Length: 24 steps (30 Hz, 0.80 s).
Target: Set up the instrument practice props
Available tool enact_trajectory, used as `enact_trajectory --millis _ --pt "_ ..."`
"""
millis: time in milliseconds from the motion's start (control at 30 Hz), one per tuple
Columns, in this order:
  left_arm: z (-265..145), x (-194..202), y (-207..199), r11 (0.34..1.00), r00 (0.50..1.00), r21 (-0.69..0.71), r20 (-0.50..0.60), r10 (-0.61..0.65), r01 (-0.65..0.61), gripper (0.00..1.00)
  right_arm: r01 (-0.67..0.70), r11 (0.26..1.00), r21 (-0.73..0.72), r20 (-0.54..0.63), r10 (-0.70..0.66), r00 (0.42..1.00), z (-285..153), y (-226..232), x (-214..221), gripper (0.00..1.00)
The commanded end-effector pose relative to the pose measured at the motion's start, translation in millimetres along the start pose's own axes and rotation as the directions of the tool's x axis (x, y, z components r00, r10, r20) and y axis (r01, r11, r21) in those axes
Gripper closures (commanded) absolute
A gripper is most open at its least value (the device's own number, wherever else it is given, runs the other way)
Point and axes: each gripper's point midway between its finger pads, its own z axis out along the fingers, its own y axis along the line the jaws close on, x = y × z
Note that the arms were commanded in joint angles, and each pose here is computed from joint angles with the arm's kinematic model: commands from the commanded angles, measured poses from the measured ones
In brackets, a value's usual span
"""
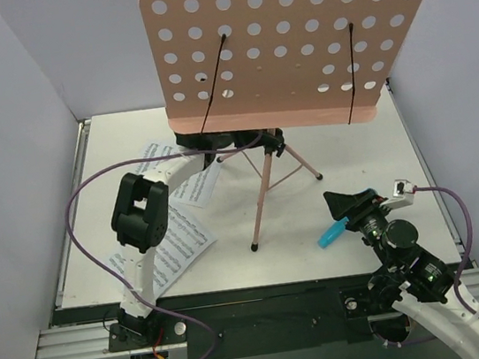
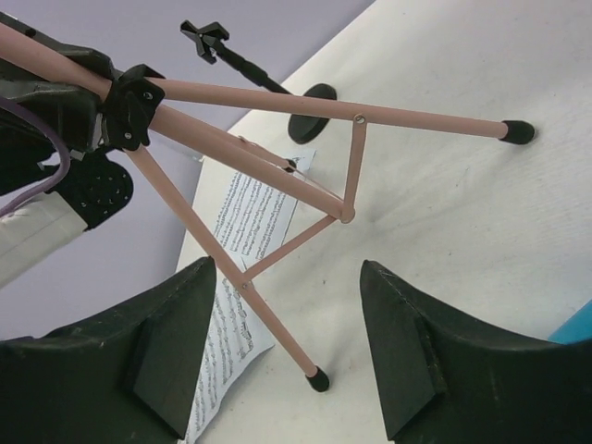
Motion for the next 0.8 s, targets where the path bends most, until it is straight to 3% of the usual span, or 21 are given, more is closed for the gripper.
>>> enact_trajectory --millis 0,100,133,300,333,767 --pt "-0.8 55.8 -3.8 0.984 0.983 0.002 -0.041 -0.18 0.18 0.8 0.087 0.996 -0.01 0.038 -0.087 0.996 -2.4 10.5 -17.5 0.41" --pt "-5.8 58.6 -3.1 0.985 0.984 -0.029 -0.038 -0.174 0.173 0.72 0.106 0.994 -0.012 0.021 -0.105 0.994 -1.8 9.7 -13.6 0.41" --pt "-7.6 57.8 -5.2 0.985 0.984 -0.036 -0.036 -0.173 0.172 0.57 0.108 0.994 -0.013 0.018 -0.108 0.994 -1.5 9.5 -12.7 0.41" --pt "-20.8 51.3 -1.5 0.982 0.985 -0.087 -0.015 -0.172 0.17 0.3 0.128 0.992 -0.011 0.014 -0.128 0.992 -1.0 7.6 -11.4 0.4" --pt "-22.2 49.7 -2.1 0.981 0.985 -0.093 -0.013 -0.171 0.17 0.2 0.13 0.991 -0.014 0.015 -0.13 0.991 -1.0 8.6 -11.9 0.4" --pt "-73.6 36.5 0.7 0.914 0.973 -0.332 0.056 -0.225 0.231 0.13 0.204 0.979 -0.018 0.015 -0.204 0.979 -1.3 10.5 -15.3 0.4"
